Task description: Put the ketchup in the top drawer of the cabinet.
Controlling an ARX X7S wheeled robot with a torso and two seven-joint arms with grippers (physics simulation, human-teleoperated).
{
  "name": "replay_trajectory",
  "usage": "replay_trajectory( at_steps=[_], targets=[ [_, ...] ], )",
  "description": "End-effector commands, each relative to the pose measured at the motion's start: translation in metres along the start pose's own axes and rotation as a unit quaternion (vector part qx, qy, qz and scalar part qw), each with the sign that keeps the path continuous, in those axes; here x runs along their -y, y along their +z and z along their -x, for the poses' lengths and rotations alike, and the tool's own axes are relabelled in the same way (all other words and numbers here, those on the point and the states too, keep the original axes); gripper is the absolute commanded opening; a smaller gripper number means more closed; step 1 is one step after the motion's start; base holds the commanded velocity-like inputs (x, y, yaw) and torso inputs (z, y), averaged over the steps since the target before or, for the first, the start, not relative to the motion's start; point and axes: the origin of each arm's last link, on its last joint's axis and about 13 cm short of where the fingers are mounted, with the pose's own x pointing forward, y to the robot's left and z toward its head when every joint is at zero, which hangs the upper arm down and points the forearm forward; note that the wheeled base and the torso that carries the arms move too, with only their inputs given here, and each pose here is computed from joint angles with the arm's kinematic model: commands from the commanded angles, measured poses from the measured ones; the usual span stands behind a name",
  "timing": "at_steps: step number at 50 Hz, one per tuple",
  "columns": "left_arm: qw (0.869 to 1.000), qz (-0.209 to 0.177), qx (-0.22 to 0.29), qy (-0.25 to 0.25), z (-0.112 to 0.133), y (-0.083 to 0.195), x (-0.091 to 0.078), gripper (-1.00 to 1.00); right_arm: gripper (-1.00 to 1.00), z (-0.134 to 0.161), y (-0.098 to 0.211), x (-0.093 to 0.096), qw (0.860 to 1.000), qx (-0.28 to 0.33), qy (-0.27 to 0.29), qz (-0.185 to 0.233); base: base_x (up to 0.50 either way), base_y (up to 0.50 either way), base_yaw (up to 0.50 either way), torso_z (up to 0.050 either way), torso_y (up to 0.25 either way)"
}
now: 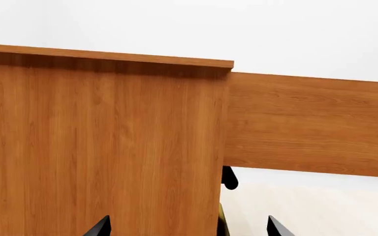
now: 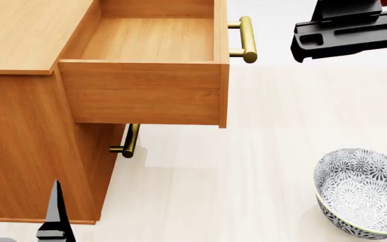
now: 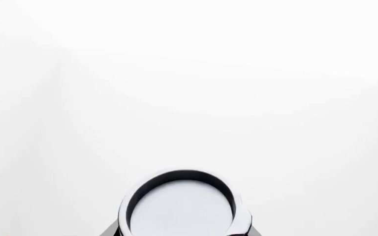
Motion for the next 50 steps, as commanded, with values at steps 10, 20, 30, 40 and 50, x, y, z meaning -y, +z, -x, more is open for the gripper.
replay_trajectory(
  at_steps=[10,20,30,40,50],
  targets=[
    [1.0,0.0,-0.002,0.002,-0.002,-0.002,0.001,1.0,-1.0,-0.04,-0.023,-0.009,1.0,-0.01,0.018,-0.011,0.0,0.0,0.0,0.0,0.0],
    [1.0,0.0,-0.004,0.001,-0.004,-0.001,0.001,1.0,-1.0,-0.061,-0.03,-0.019,0.999,-0.014,0.035,-0.021,0.0,0.0,0.0,0.0,0.0],
    [1.0,0.002,-0.006,0.001,-0.004,-0.003,0.001,1.0,-1.0,-0.078,-0.037,-0.029,0.998,-0.017,0.052,-0.027,0.0,0.0,0.0,0.0,0.001],
    [1.0,0.002,-0.006,0.001,-0.005,-0.004,0.001,1.0,-1.0,-0.096,-0.045,-0.038,0.997,-0.025,0.066,-0.039,0.0,0.0,0.0,0.0,0.0],
    [1.0,0.001,-0.007,0.001,-0.007,-0.005,0.001,1.0,-1.0,-0.118,-0.058,-0.051,0.994,-0.039,0.085,-0.052,0.0,0.0,0.0,0.0,0.0]
  ],
)
